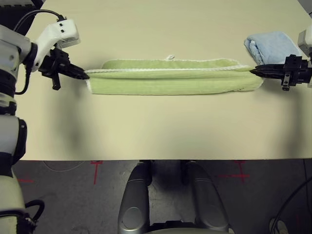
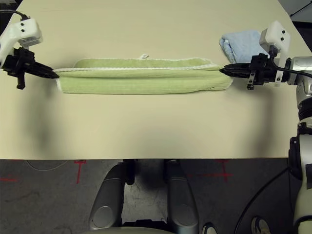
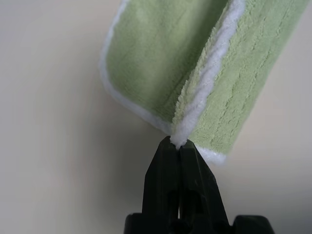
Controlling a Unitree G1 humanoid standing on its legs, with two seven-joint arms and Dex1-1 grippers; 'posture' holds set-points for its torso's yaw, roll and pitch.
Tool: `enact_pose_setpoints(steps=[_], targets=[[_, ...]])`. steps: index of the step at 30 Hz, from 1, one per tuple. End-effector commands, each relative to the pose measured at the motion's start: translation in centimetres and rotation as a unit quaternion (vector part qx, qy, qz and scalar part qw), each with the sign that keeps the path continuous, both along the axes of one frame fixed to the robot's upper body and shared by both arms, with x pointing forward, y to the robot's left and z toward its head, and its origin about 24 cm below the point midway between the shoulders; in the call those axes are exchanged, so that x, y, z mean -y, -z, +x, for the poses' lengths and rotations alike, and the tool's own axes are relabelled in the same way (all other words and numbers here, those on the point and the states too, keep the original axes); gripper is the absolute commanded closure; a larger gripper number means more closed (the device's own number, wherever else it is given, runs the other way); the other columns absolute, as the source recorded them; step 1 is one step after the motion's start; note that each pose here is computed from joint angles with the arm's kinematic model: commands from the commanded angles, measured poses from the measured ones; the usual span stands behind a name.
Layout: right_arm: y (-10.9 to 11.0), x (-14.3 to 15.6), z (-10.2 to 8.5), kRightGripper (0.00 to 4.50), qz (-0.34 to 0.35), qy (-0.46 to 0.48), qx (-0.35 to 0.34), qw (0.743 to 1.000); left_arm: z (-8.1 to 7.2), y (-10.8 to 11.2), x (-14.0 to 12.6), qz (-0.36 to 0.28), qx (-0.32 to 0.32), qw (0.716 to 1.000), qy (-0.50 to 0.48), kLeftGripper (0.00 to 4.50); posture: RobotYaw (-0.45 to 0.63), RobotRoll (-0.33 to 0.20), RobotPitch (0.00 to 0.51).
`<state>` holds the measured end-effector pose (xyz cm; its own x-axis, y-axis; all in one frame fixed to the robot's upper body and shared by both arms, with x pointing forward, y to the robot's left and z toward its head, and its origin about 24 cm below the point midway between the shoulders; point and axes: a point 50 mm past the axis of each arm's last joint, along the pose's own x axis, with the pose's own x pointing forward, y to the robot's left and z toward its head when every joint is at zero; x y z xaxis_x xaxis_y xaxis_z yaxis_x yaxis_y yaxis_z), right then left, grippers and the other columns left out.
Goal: Fold the towel and set it aside.
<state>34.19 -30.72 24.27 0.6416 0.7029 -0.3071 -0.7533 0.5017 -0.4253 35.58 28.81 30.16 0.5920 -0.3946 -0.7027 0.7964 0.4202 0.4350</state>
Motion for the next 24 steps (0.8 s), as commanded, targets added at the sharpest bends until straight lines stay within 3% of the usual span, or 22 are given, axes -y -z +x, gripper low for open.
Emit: enact_pose_setpoints(steps=[1, 14, 17, 24], targets=[[0.3, -0.1, 0.3, 4.5, -0.006, 0.027, 0.006, 1.0, 0.3, -0.1, -0.5, 0.007, 0.018, 0.999, -0.028, 4.48, 0.03, 0.0, 0.365], [-1.0, -2.2, 2.7, 4.5, -0.001, 0.084, 0.054, 0.995, 1.3, -0.3, -0.2, 0.009, 0.084, 0.994, -0.066, 4.48, 0.03, 0.0, 0.368], [-0.8, -2.1, 2.7, 4.5, -0.013, 0.086, 0.047, 0.995, 1.9, -0.2, 0.4, 0.0, 0.111, 0.991, -0.075, 4.48, 0.05, 0.0, 0.371], [0.2, -0.9, 2.3, 4.5, -0.044, 0.099, 0.024, 0.994, 2.1, 0.6, 0.4, 0.007, 0.099, 0.992, -0.079, 4.48, 0.05, 0.0, 0.371]])
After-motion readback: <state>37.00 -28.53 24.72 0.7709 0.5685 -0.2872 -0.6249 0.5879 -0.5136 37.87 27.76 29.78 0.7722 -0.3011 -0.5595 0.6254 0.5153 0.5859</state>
